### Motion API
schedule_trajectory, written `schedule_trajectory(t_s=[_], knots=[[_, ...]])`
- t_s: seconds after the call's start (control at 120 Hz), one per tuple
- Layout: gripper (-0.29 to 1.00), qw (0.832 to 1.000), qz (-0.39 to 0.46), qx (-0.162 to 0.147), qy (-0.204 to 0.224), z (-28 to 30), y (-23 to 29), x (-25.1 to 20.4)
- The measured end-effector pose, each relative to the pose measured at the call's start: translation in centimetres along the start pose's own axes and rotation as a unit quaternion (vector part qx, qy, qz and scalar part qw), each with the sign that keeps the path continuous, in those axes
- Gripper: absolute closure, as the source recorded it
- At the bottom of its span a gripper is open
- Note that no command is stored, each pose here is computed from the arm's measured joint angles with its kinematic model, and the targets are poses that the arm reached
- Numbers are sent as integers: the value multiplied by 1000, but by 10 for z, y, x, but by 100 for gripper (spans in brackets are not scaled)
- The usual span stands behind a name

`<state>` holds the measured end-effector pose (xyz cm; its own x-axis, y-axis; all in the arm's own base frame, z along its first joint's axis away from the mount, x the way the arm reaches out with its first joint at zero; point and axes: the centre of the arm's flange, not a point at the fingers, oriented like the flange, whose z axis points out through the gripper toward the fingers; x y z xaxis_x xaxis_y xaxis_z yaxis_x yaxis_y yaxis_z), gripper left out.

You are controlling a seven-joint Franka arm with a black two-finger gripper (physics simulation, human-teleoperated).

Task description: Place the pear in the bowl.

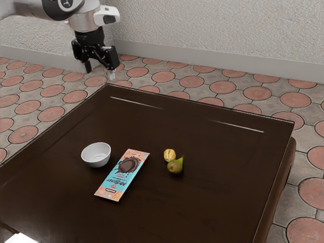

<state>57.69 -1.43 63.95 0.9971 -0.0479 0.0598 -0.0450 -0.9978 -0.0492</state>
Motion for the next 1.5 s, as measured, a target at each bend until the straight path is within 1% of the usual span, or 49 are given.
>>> schedule_trajectory(t_s=[0.05, 0.1, 0.15, 0.233, 0.317, 0.383, 0.433, 0.517, 0.6, 0.7, 0.758, 0.892, 1.067, 1.292, 1.5], knots=[[0, 1000, 25, 4, 3, 2, 25, 4], [0, 999, 50, 7, -3, 14, 51, 10], [0, 997, 66, 6, -26, 44, 68, 12], [0, 995, 74, 1, -59, 88, 79, 13], [0, 993, 72, -24, -93, 137, 90, 5], [0, 991, 57, -49, -108, 170, 96, -2], [0, 991, 40, -68, -110, 189, 100, -5], [0, 989, 7, -102, -104, 218, 111, 4], [0, 988, -15, -117, -102, 251, 127, 22], [0, 987, -31, -118, -105, 296, 144, 49], [0, 986, -40, -117, -109, 318, 149, 57], [0, 986, -54, -114, -110, 350, 155, 72], [0, 986, -58, -112, -105, 374, 156, 87], [14, 986, -61, -112, -105, 387, 155, 93], [22, 987, -62, -113, -101, 390, 154, 98]])
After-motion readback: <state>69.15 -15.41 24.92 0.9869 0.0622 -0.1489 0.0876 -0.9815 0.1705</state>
